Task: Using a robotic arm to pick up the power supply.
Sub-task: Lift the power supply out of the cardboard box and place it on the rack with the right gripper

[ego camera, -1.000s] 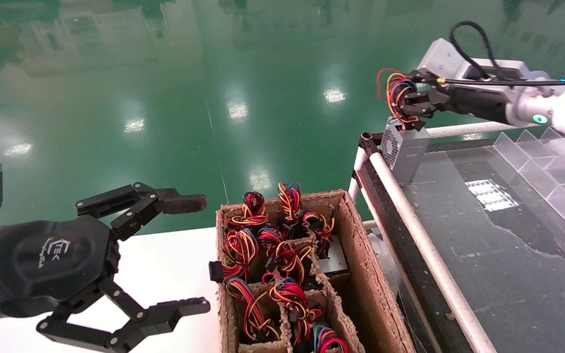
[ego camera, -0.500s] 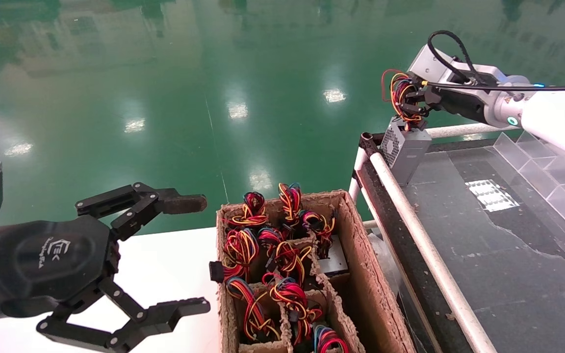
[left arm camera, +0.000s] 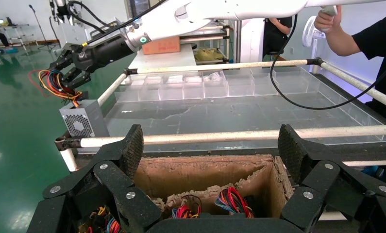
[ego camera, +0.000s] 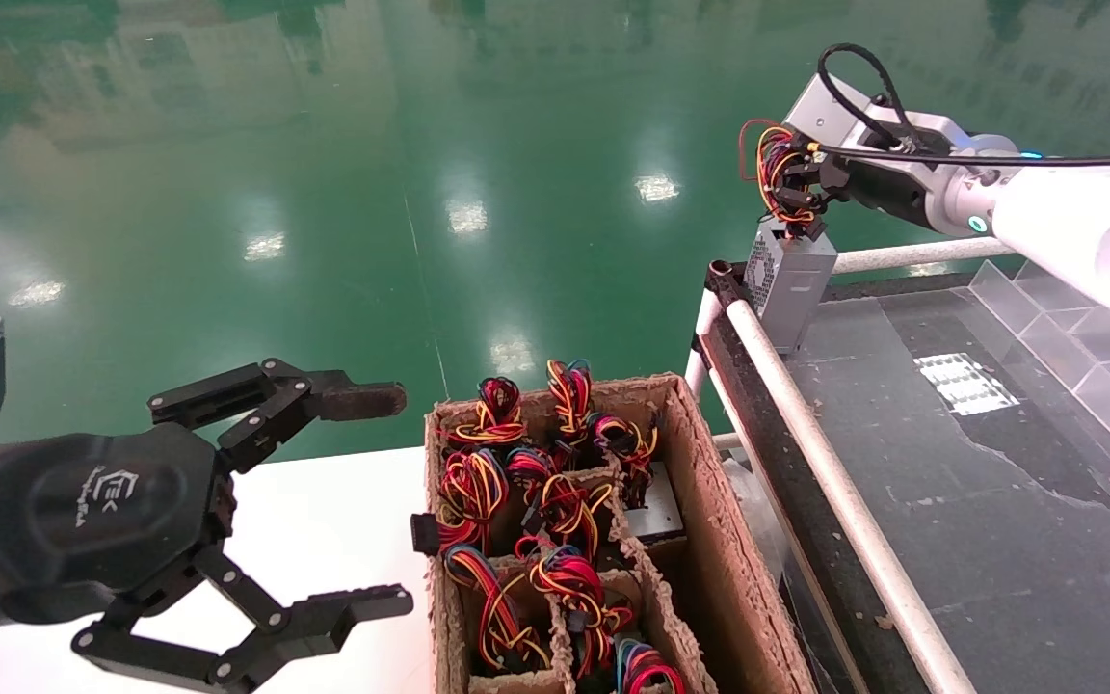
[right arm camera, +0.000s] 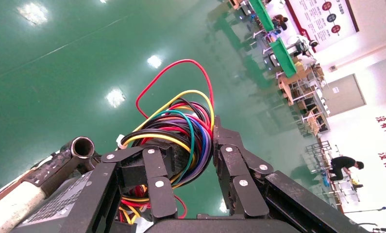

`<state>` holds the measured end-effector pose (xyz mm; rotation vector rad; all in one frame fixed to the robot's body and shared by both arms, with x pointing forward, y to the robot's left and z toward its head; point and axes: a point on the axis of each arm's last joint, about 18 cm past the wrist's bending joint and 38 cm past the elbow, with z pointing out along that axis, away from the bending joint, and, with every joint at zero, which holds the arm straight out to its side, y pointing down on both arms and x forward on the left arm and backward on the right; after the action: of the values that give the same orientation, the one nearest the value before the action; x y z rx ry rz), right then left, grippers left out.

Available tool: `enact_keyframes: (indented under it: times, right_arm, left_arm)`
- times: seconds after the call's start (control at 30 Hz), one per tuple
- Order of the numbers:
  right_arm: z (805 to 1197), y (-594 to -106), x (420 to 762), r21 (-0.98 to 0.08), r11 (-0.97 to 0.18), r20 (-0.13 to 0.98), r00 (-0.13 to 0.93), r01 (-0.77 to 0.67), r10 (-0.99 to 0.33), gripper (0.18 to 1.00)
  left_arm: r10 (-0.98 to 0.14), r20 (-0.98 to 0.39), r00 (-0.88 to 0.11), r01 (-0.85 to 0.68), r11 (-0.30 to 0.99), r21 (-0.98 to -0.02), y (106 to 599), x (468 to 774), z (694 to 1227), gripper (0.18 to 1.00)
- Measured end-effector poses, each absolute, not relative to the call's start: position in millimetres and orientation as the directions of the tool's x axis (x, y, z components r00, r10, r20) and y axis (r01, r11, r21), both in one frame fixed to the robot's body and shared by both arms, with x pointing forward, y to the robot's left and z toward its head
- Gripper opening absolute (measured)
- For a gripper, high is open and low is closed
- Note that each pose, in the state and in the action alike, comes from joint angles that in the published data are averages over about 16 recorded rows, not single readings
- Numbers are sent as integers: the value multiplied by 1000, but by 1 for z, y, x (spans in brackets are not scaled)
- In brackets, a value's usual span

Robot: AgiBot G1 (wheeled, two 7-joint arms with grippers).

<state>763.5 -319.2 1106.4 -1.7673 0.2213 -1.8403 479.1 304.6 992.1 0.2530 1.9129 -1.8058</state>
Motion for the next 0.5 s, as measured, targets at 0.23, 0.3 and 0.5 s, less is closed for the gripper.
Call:
enact_keyframes:
  times: [0.23,0.3,0.5]
  right_arm:
    - [1100,-317,765,-490,-824,866,51,283,-498,193]
    - [1099,-317,765,-490,-824,866,55,284,-496,194]
    - [1098,-317,764,-490,-822,867,63,289,-495,212]
  left_arm:
    - [-197,-469,-861,457,106,-883,305,479,992,1001]
    - [-197,-469,-861,457,106,-883,305,479,992,1001]
    - [-197,-469,-861,457,106,-883,305,479,992,1001]
